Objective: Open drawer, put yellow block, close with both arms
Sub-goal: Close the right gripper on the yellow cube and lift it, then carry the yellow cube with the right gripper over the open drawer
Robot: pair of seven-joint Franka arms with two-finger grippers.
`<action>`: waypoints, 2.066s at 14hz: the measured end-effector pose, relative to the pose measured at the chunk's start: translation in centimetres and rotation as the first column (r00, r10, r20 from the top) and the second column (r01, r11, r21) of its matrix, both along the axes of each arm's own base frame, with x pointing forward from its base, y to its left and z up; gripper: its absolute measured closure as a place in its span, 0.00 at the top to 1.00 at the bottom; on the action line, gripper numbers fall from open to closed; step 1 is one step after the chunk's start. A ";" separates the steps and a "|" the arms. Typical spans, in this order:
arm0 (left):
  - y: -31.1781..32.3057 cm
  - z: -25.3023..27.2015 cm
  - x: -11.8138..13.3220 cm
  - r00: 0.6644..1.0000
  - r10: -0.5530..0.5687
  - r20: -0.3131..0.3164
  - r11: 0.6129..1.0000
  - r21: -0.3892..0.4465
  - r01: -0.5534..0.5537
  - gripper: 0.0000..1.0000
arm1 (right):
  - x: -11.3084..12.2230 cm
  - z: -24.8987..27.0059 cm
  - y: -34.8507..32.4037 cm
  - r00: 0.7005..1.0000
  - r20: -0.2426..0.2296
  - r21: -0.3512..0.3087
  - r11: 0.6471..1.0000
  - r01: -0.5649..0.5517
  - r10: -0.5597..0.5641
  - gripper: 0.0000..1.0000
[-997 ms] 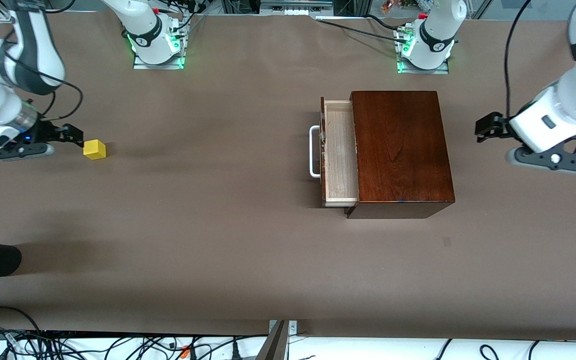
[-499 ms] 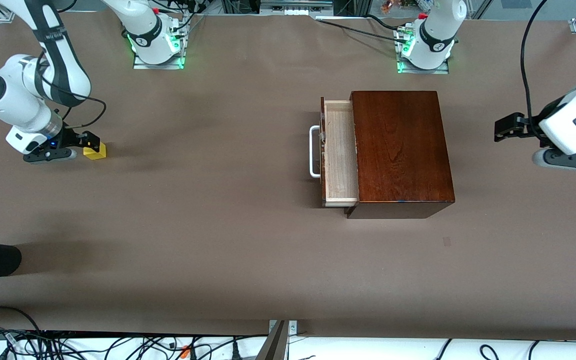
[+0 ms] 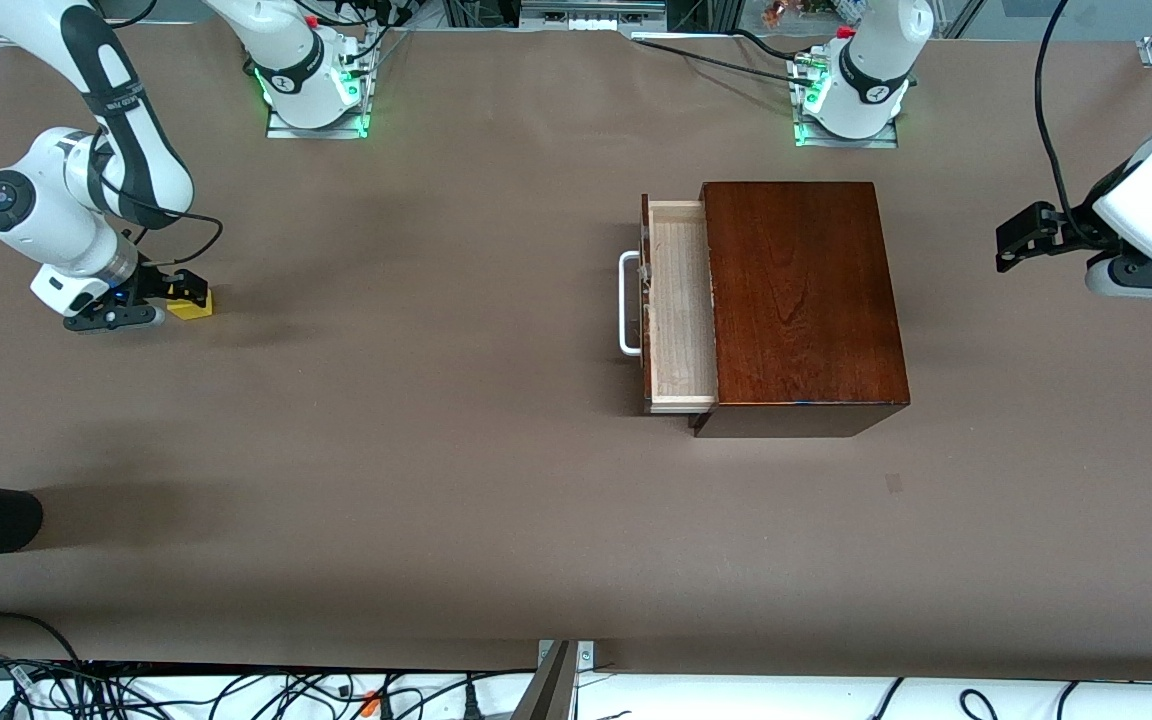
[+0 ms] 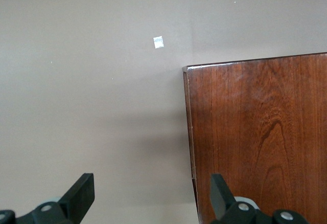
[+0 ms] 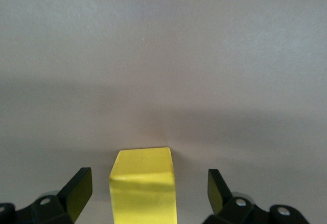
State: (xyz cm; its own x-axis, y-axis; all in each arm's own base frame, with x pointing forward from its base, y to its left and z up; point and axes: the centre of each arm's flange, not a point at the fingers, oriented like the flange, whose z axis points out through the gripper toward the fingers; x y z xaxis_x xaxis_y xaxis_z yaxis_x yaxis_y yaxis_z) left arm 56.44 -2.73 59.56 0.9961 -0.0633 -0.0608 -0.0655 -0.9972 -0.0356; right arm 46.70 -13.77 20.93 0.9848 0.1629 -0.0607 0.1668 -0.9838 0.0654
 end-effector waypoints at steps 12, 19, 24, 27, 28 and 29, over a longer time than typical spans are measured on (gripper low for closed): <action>-0.4 -0.1 -0.1 1.000 -0.003 -0.006 1.000 -0.001 0.003 1.00 | 2.2 4.5 -0.5 1.000 0.016 0.008 1.000 -0.022 0.022 0.56; -0.6 -0.1 -0.1 1.000 -0.006 -0.006 1.000 -0.001 0.006 1.00 | 7.9 27.4 2.7 0.998 -0.051 0.057 0.998 0.035 -0.032 0.56; -0.9 -0.1 -0.1 1.000 -0.011 -0.006 1.000 -0.001 0.011 1.00 | 9.4 33.8 14.1 0.969 -0.075 0.049 0.969 0.241 -0.237 0.56; -1.0 -0.1 -0.1 1.000 -0.014 -0.006 1.000 -0.001 0.014 1.00 | 9.4 34.7 22.9 0.904 -0.099 0.087 0.901 0.425 -0.417 0.56; -1.1 -0.1 -0.1 1.000 -0.015 -0.005 1.000 -0.001 0.015 1.00 | 9.4 34.8 26.0 0.868 -0.115 0.093 0.865 0.493 -0.483 0.56; -1.2 0.0 -0.1 1.000 -0.018 -0.004 1.000 -0.001 0.018 1.00 | 9.3 34.7 28.9 0.829 -0.128 0.088 0.826 0.556 -0.544 0.56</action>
